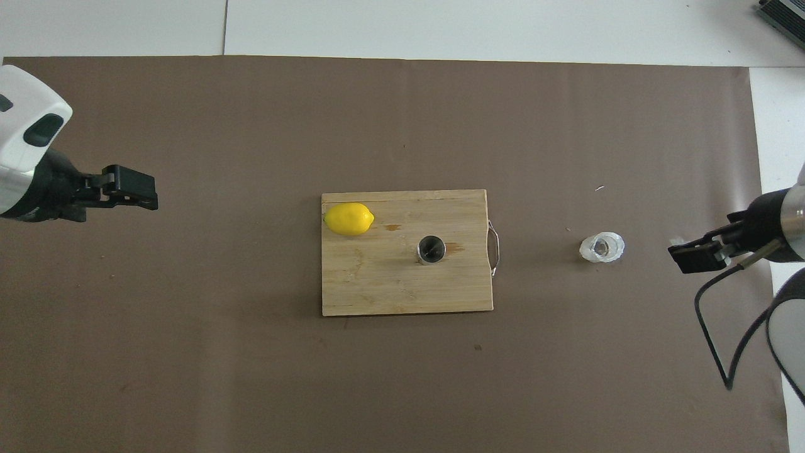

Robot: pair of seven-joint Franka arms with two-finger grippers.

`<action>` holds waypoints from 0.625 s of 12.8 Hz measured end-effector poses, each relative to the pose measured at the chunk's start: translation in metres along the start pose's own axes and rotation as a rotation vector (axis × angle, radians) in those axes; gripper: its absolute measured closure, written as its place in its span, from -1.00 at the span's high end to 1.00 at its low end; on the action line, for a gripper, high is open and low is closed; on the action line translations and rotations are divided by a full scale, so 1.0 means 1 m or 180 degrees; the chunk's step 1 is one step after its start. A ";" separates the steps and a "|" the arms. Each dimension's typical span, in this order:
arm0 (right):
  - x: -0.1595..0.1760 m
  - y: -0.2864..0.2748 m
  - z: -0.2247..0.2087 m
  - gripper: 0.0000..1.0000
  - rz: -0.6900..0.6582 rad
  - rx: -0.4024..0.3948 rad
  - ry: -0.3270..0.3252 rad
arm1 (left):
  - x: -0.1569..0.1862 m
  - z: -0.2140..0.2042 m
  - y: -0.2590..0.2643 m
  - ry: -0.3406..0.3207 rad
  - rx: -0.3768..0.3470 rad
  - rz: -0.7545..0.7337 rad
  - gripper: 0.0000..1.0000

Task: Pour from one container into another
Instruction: 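Move the right gripper to the clear cup and grasp it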

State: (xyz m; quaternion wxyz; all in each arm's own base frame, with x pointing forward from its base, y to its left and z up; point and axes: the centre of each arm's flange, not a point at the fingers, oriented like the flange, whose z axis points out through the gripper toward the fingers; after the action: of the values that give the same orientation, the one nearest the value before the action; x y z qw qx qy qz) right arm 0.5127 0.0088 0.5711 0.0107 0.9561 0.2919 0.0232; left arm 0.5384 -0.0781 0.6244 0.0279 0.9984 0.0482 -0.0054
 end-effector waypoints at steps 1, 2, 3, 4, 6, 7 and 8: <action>0.001 0.000 0.018 1.00 -0.0419 0.0014 0.0058 | -0.003 -0.009 -0.005 -0.0057 0.0013 0.0006 1.00; -0.001 -0.001 0.038 1.00 -0.0859 0.0039 0.0067 | -0.006 -0.018 -0.008 -0.0080 0.0021 0.0010 1.00; -0.004 -0.003 0.057 1.00 -0.1259 0.0067 0.0050 | -0.007 -0.025 -0.009 -0.0068 0.0021 0.0008 1.00; -0.006 -0.003 0.076 1.00 -0.1641 0.0078 0.0048 | -0.007 -0.027 -0.009 -0.0056 0.0018 0.0011 1.00; -0.011 -0.002 0.118 1.00 -0.2294 0.0088 0.0072 | -0.009 -0.025 -0.006 -0.0084 0.0024 0.0037 1.00; -0.013 0.000 0.138 1.00 -0.2557 0.0129 0.0136 | -0.009 -0.023 -0.004 -0.0089 0.0025 0.0063 1.00; -0.016 0.007 0.159 1.00 -0.2785 0.0183 0.0252 | -0.009 -0.023 -0.004 -0.0088 0.0024 0.0114 1.00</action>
State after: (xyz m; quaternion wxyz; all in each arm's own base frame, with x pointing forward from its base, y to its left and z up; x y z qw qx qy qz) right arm 0.5113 -0.0068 0.4124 -0.0183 0.7408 0.6699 0.0449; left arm 0.5296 -0.0737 0.6469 0.0248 0.9991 0.0299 -0.0189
